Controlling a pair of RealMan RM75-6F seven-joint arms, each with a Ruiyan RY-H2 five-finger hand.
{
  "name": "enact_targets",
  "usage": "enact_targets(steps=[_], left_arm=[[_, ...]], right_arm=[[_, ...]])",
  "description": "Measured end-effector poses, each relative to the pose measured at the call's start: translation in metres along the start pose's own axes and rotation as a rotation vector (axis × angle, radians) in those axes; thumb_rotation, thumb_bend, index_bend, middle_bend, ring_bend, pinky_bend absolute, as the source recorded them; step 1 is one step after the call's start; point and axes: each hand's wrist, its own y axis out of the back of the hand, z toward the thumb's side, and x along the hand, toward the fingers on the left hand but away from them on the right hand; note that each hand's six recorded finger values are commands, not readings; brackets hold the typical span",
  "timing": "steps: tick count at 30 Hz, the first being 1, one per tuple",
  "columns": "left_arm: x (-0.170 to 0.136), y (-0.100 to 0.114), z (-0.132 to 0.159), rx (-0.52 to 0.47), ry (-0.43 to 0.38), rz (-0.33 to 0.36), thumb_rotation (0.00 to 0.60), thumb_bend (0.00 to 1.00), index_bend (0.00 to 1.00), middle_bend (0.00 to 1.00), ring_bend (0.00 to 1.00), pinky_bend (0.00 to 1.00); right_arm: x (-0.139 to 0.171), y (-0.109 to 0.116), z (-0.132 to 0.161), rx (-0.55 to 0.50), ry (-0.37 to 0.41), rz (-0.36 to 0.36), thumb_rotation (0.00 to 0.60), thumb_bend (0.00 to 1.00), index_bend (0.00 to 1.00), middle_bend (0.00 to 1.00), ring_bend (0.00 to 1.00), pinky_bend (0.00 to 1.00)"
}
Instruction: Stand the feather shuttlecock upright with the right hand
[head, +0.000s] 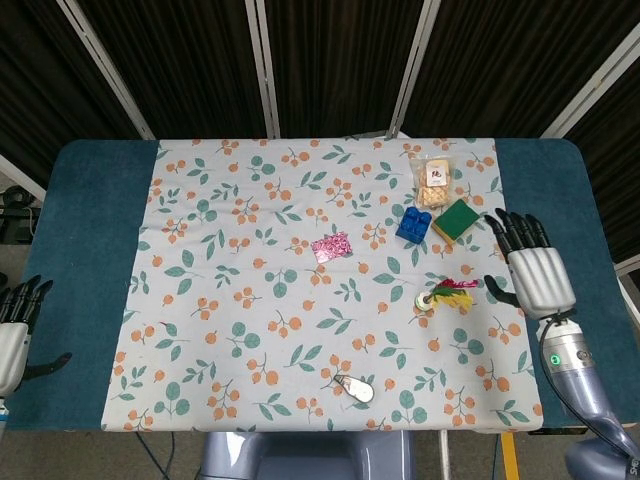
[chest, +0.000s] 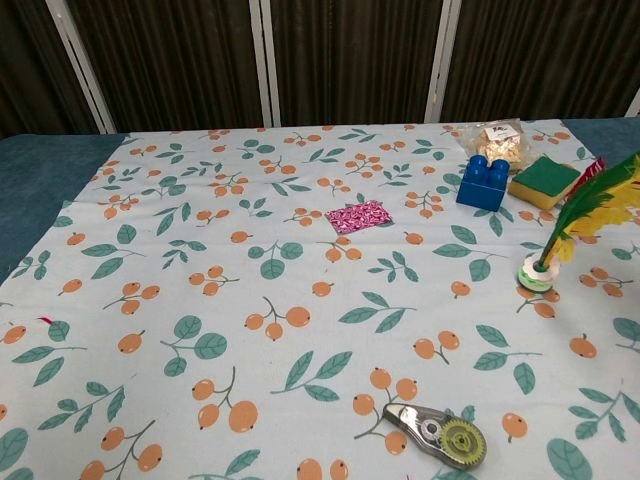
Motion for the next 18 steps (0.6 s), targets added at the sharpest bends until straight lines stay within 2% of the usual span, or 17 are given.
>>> enact_targets(steps=[7,12,18], left_arm=[[-0.003,0.001,0.000,0.017,-0.013,0.010,0.600,0.11,0.00,0.00,0.00,0.00],[-0.004,0.002,-0.001,0.025,-0.017,0.013,0.600,0.11,0.00,0.00,0.00,0.00],[-0.002,0.005,-0.001,0.047,-0.025,0.034,0.600,0.11,0.00,0.00,0.00,0.00]], right_arm=[[0.041,0.006,-0.024,0.026,-0.060,-0.047,0.600,0.19,0.03,0.00,0.00,0.00],[0.085,-0.006,-0.046,0.007,-0.139,-0.040,0.600,0.18,0.03,0.00,0.00,0.00],[0.109,-0.023,-0.059,0.057,-0.150,-0.019,0.600,0.18,0.03,0.00,0.00,0.00]])
